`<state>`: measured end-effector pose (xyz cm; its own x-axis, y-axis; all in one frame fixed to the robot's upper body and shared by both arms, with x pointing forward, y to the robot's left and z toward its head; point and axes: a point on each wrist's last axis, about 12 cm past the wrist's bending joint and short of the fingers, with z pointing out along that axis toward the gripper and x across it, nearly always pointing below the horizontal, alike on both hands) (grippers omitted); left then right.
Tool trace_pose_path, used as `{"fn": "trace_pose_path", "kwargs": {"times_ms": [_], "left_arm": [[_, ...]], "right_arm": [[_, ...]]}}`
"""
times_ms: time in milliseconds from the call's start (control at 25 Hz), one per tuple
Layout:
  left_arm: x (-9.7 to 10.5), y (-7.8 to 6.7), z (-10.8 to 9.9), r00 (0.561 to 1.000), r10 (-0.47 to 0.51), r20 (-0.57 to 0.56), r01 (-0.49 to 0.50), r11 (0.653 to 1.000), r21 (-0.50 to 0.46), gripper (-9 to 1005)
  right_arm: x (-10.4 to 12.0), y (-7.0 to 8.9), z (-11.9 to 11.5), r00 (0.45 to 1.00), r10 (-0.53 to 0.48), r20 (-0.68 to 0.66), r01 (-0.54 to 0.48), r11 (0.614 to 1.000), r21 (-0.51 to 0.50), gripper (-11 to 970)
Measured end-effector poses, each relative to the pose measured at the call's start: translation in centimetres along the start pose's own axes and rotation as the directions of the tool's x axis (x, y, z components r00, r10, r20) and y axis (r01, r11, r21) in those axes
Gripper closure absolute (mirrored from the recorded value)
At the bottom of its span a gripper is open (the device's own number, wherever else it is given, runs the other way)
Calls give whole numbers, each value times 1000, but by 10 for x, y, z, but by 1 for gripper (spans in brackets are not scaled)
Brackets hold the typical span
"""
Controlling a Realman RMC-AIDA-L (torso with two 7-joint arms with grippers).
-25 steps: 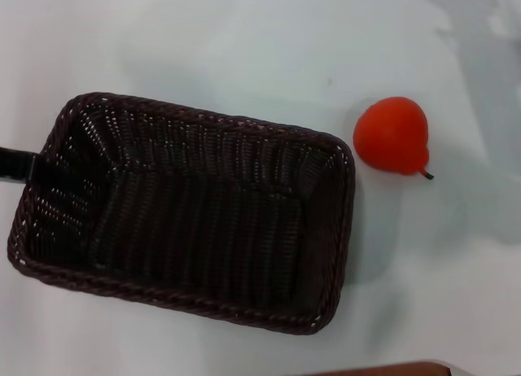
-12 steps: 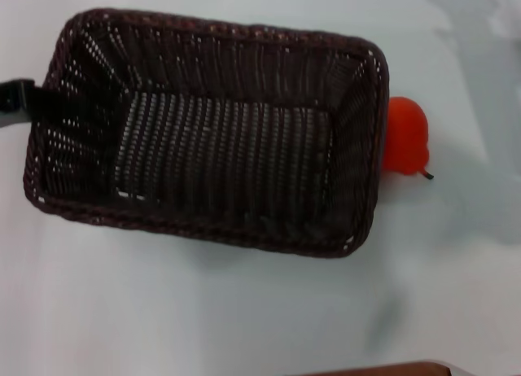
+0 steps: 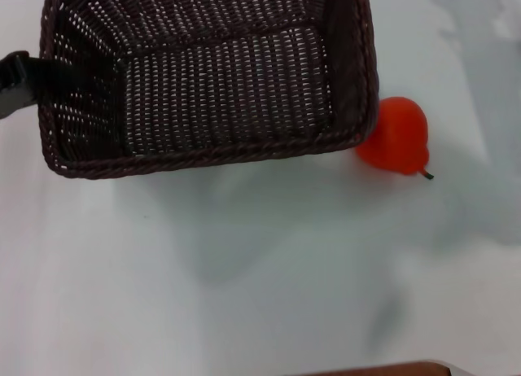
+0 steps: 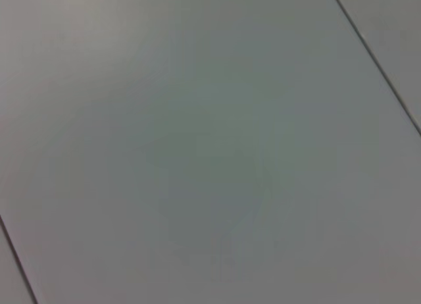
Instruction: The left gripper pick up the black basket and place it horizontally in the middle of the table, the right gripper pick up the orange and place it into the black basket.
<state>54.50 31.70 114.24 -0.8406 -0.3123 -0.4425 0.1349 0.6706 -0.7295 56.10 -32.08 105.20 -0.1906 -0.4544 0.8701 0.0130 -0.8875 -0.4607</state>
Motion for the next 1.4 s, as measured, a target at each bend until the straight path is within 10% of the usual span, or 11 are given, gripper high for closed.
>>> {"fn": "trace_pose_path", "kwargs": {"times_ms": [480,1000,1400], "left_arm": [[18,23,4,998,-62,23,63,996,-58,827],[23,23,6,999,-29,-12,29,998,-53,497],[6,28,-27,971,152,184,-147,988,-37,462]], "right_arm": [[-1,1,-1,1000,6,3,-6,1000,-7,35],[-1,0,-1,1000,6,7,-5,1000,-3,34],[4,-2,-3,1000,-3,-17,4,998,57,35]]}}
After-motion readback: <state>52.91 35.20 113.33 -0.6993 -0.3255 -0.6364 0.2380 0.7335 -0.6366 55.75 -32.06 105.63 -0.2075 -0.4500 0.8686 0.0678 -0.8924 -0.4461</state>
